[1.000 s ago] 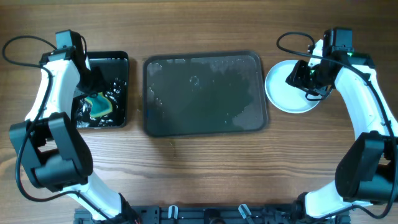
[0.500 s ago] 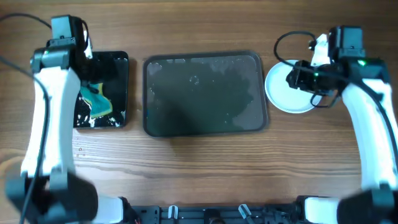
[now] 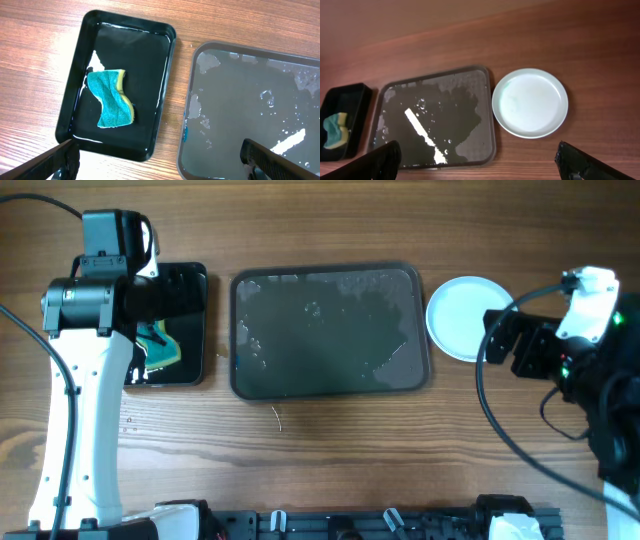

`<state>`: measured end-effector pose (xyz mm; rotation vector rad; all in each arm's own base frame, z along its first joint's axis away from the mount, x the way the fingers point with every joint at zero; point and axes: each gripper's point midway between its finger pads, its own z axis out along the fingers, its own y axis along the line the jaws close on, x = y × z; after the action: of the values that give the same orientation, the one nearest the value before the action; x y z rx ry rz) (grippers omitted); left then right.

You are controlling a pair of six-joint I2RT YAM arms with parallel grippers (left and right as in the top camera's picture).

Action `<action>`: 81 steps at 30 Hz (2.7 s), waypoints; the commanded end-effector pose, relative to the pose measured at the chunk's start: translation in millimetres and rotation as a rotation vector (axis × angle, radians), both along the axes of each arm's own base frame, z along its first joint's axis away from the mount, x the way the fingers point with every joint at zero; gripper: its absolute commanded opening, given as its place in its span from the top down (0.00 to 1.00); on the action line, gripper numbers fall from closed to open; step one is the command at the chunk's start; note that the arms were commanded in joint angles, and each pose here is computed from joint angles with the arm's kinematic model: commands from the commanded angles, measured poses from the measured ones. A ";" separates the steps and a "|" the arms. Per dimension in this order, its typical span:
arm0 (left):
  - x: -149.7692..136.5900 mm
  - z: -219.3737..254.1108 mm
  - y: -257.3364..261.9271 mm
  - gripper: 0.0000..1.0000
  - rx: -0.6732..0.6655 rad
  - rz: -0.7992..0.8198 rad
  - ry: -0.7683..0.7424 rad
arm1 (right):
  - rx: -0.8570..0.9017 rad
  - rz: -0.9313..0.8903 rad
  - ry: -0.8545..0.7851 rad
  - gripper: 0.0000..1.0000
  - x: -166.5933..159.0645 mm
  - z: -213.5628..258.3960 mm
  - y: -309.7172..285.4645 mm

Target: Clean dirty plates on tray and stack at the side

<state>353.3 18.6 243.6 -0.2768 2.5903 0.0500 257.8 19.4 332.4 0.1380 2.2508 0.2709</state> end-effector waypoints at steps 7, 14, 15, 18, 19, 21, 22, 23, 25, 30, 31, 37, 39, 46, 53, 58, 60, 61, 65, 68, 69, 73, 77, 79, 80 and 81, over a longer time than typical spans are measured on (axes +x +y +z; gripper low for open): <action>1.0 -0.1 -2.3 0.00 -0.009 0.002 0.000 | -0.015 -0.008 0.004 0.00 -2.9 2.3 -2.2; 1.0 -0.1 -2.3 0.00 -0.009 0.001 0.000 | -0.007 -0.001 0.050 0.00 3.0 -9.6 -0.9; 1.0 -0.1 -2.3 0.00 -0.009 0.001 0.000 | -0.016 0.001 0.035 0.00 2.9 -8.0 -1.5; 1.0 -0.1 -2.3 0.00 -0.009 0.002 0.000 | -0.066 0.031 -0.107 0.00 5.4 8.5 -1.8; 1.0 -0.1 -2.3 0.00 -0.009 0.001 0.000 | -0.085 0.042 -0.160 0.00 6.2 13.5 -1.7; 1.0 -0.1 -2.3 0.00 -0.009 0.002 0.000 | -0.114 0.062 -0.255 0.00 6.6 19.2 -0.3; 1.0 -0.1 -2.3 0.00 -0.009 0.001 0.000 | -0.129 0.084 -0.307 0.00 5.9 20.0 2.3; 1.0 -0.1 -2.3 0.00 -0.009 0.002 0.000 | -0.147 0.119 -0.364 0.00 4.5 20.3 6.8; 1.0 -0.1 -2.3 0.00 -0.009 0.001 0.000 | -0.197 0.233 -0.505 0.00 -3.6 16.2 22.8; 1.0 -0.1 -2.3 0.00 -0.009 0.002 0.000 | -0.250 0.308 -0.751 0.00 -19.5 -24.1 38.3; 1.0 -0.1 -2.3 0.00 -0.009 0.002 0.000 | -0.252 0.310 -0.770 0.00 -20.6 -31.8 39.2; 1.0 -0.1 -2.3 0.00 -0.009 0.002 0.000 | -0.149 0.185 -0.813 0.00 -21.0 -85.2 29.3; 1.0 -0.1 -2.3 0.00 -0.009 0.001 0.000 | -0.035 0.040 -0.775 0.00 -17.2 -105.3 13.1; 1.0 -0.1 -2.3 0.00 -0.009 0.002 0.000 | -0.012 0.014 -0.733 0.00 -13.5 -145.5 11.3; 1.0 -0.1 -2.3 0.00 -0.009 0.002 0.000 | -0.026 0.028 -0.694 0.00 -13.5 -155.2 12.5; 1.0 -0.1 -2.3 0.00 -0.009 0.001 0.000 | -0.026 0.028 -0.694 0.00 -13.5 -155.2 12.5; 1.0 -0.1 -2.3 0.00 -0.009 0.002 0.000 | -0.026 0.028 -0.694 0.00 -13.5 -155.2 12.5; 1.0 -0.1 -2.3 0.00 -0.009 0.002 0.000 | -0.026 0.028 -0.694 0.00 -13.5 -155.2 12.5; 1.0 -0.1 -2.3 0.00 -0.009 0.002 0.000 | -0.026 0.028 -0.694 0.00 -13.5 -155.2 12.5; 1.0 -0.1 -2.3 0.00 -0.009 0.001 0.000 | -0.026 0.028 -0.694 0.00 -13.5 -155.2 12.5; 1.0 -0.1 -2.3 0.00 -0.009 0.002 0.000 | -0.026 0.028 -0.694 0.00 -13.5 -155.2 12.5; 1.0 -0.1 -2.3 0.00 -0.009 0.001 0.000 | -0.026 0.028 -0.694 0.00 -13.5 -155.2 12.5; -0.2 2.3 2.9 0.00 0.015 0.004 -0.005 | -0.026 0.028 -0.694 0.00 -13.5 -155.2 12.5; -1.4 9.4 3.9 0.00 0.022 0.007 -0.031 | -0.026 0.028 -0.694 0.00 -13.5 -155.2 12.5; -2.2 16.4 3.8 0.00 0.021 0.007 -0.061 | -0.026 0.028 -0.694 0.00 -13.5 -155.2 12.5; -2.8 23.2 3.5 0.00 0.020 0.007 -0.096 | -0.026 0.028 -0.694 0.00 -13.5 -155.3 12.5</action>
<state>353.5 18.8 244.6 -0.2764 2.5857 0.0510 245.0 33.0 173.1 -0.0273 1.5852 0.2464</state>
